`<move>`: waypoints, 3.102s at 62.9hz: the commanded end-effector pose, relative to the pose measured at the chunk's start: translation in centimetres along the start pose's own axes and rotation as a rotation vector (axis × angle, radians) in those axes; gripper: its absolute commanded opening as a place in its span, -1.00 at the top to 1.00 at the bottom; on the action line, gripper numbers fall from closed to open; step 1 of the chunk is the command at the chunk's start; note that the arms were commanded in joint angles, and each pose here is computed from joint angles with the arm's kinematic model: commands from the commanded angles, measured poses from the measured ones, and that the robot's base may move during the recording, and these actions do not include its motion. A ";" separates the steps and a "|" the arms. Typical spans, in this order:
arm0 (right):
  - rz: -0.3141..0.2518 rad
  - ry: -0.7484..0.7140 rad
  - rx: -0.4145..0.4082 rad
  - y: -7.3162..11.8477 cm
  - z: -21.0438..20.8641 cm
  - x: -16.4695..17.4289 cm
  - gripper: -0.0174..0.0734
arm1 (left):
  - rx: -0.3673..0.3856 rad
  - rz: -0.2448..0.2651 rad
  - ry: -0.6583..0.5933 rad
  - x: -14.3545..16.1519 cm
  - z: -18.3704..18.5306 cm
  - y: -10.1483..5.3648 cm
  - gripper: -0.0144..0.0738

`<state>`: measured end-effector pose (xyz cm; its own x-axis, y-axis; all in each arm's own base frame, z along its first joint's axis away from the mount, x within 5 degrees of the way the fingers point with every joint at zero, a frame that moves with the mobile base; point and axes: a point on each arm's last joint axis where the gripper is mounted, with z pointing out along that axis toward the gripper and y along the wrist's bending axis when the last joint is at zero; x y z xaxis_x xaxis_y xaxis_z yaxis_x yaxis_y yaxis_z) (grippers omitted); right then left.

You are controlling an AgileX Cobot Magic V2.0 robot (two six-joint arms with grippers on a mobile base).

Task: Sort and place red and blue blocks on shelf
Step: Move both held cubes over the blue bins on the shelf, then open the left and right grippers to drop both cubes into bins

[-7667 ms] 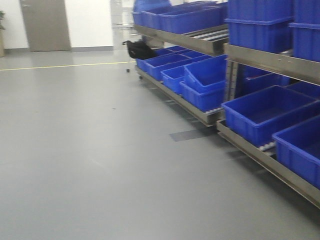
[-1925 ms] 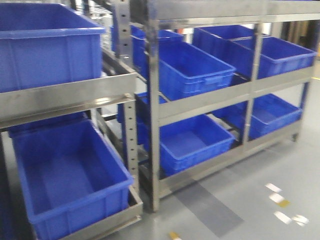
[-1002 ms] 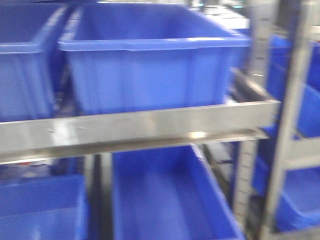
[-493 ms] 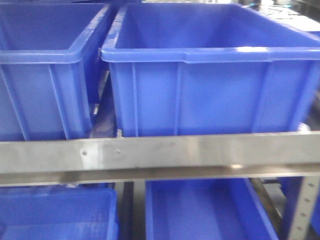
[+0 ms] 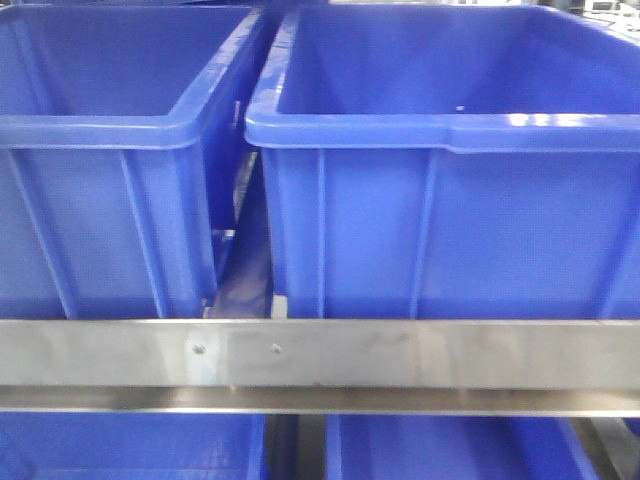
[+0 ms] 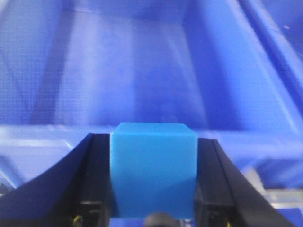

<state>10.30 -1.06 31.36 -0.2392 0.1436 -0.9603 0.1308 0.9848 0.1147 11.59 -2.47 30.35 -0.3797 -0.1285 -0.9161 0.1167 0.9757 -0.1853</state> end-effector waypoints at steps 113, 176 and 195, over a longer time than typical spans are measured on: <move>-0.017 -0.119 0.000 0.1 -0.3 -1.7 0.50 | 0.033 -0.004 -0.109 -1.6 -0.4 -0.4 0.37; -0.020 -0.135 -0.017 0.3 0.6 -2.0 0.50 | 0.118 -0.002 -0.316 -3.9 -0.5 -1.3 0.37; -0.037 -0.083 -0.093 1.8 4.3 -4.0 0.50 | 0.096 0.040 -0.254 -7.6 3.5 -2.3 0.37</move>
<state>14.14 -0.50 31.79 -0.2894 0.1287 -0.9485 0.0688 0.9912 0.1135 15.91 -3.89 33.88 -0.2372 -0.1187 -0.9642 0.1846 0.9689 -0.1647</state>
